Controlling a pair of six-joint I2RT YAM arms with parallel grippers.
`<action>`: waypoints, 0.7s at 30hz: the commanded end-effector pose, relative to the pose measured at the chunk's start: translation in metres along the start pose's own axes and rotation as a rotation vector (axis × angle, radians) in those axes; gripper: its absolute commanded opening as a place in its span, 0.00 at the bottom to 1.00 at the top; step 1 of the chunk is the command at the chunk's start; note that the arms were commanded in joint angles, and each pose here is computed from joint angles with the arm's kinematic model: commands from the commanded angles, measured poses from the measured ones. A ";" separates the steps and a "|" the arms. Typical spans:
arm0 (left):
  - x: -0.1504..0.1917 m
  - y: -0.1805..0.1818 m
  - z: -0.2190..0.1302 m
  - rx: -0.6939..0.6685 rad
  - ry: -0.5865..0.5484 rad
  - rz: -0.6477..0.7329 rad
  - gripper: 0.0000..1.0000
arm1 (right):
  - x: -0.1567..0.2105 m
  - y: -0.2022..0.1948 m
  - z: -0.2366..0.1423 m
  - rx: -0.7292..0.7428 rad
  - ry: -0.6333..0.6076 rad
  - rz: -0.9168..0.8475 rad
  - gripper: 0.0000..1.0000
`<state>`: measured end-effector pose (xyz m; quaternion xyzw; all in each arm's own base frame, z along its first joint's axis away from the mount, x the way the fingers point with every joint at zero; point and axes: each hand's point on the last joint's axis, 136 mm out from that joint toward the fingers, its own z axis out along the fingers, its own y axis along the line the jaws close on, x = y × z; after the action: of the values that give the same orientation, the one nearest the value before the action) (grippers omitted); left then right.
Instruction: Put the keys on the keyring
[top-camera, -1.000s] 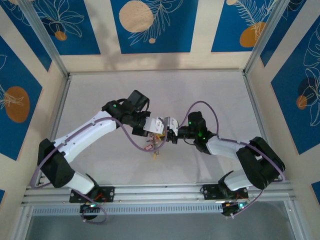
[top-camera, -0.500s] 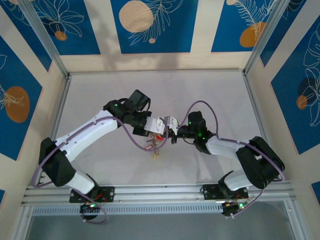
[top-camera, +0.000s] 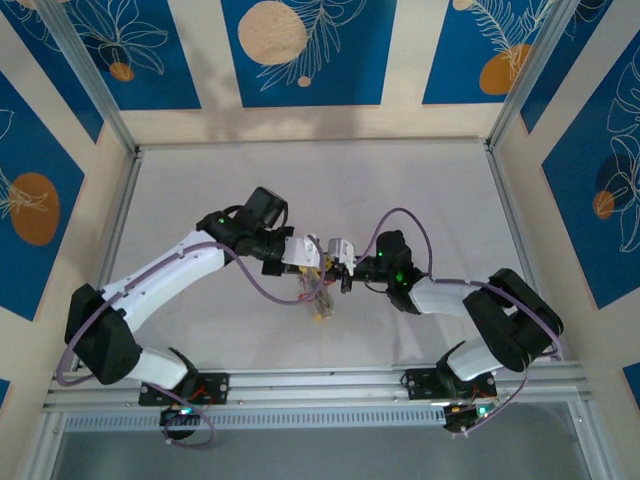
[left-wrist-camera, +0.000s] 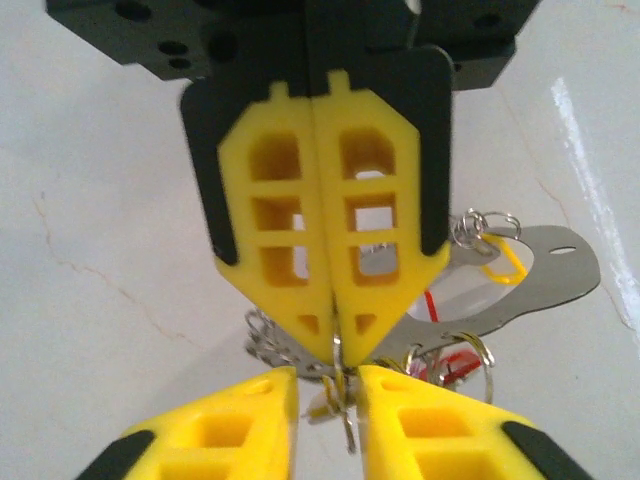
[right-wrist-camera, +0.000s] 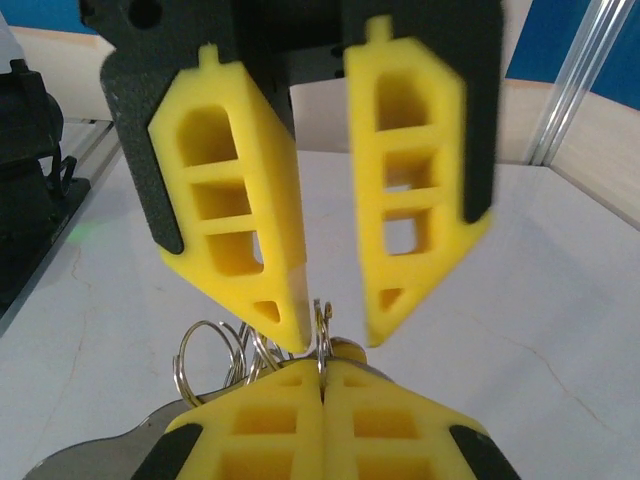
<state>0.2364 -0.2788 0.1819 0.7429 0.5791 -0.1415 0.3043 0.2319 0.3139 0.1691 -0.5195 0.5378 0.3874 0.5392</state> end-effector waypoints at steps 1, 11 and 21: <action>-0.005 -0.007 0.000 0.031 -0.081 -0.057 0.16 | -0.020 -0.006 -0.001 0.037 -0.092 -0.040 0.00; -0.004 0.000 -0.001 0.000 -0.159 -0.117 0.08 | -0.020 -0.005 -0.002 0.038 -0.115 -0.042 0.00; -0.019 0.001 -0.001 0.031 -0.247 -0.129 0.08 | -0.018 -0.003 0.001 0.038 -0.103 -0.055 0.00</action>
<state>0.2386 -0.2817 0.1836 0.6893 0.6036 -0.2170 0.3369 0.2353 0.3131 0.1748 -0.4988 0.5284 0.3932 0.5634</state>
